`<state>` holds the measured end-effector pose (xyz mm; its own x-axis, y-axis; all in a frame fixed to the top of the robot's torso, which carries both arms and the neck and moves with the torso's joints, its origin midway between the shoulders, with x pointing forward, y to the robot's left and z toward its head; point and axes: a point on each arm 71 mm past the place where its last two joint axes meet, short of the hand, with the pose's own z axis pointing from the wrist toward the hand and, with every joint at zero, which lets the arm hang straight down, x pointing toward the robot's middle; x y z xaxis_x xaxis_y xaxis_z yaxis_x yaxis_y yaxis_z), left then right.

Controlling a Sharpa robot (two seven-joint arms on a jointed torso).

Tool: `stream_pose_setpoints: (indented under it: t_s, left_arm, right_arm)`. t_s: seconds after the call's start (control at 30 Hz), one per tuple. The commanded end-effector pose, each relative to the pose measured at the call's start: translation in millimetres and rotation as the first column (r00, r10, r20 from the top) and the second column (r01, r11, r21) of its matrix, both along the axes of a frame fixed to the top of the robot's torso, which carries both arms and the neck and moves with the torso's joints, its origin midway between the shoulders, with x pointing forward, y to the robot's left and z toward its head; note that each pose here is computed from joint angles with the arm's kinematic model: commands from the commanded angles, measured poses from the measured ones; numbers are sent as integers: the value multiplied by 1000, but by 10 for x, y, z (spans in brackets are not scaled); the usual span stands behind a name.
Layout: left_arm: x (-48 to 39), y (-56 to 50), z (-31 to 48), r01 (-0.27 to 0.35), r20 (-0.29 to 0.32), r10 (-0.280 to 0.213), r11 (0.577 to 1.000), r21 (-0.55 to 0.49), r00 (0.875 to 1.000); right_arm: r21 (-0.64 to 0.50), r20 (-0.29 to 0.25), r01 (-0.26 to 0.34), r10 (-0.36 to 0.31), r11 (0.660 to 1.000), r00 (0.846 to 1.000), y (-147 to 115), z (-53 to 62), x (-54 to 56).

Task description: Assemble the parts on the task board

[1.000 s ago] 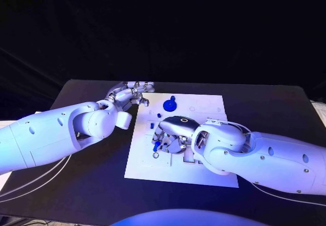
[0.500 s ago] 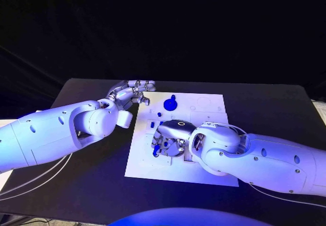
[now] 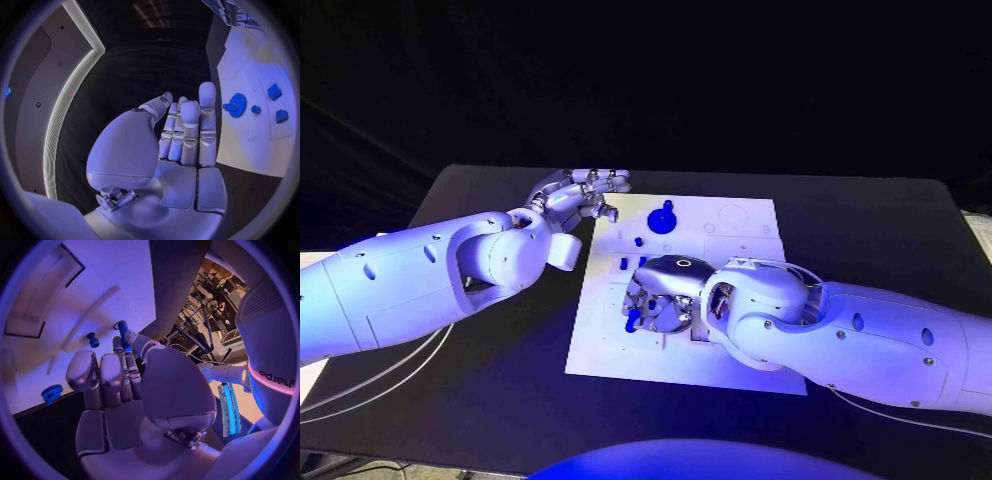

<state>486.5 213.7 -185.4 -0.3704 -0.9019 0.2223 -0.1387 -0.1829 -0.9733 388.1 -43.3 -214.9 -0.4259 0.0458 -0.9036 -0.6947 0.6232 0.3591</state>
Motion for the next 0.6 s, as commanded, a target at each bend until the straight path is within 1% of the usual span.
stream_pose_setpoints:
  t_s: [0.03,0.43,0.6]
  left_arm:
    - [-8,-22,10,20,7,-20,1000,-8,1000]
    - [-6,-23,9,21,7,-21,1000,-9,1000]
    - [-4,-22,9,20,7,-20,1000,-9,1000]
  right_arm:
    - [-38,12,-13,13,999,1000,-7,-36,-10]
    - [-26,38,-14,15,1000,999,19,-25,-35]
    - [-26,40,-16,17,1000,999,25,-33,-47]
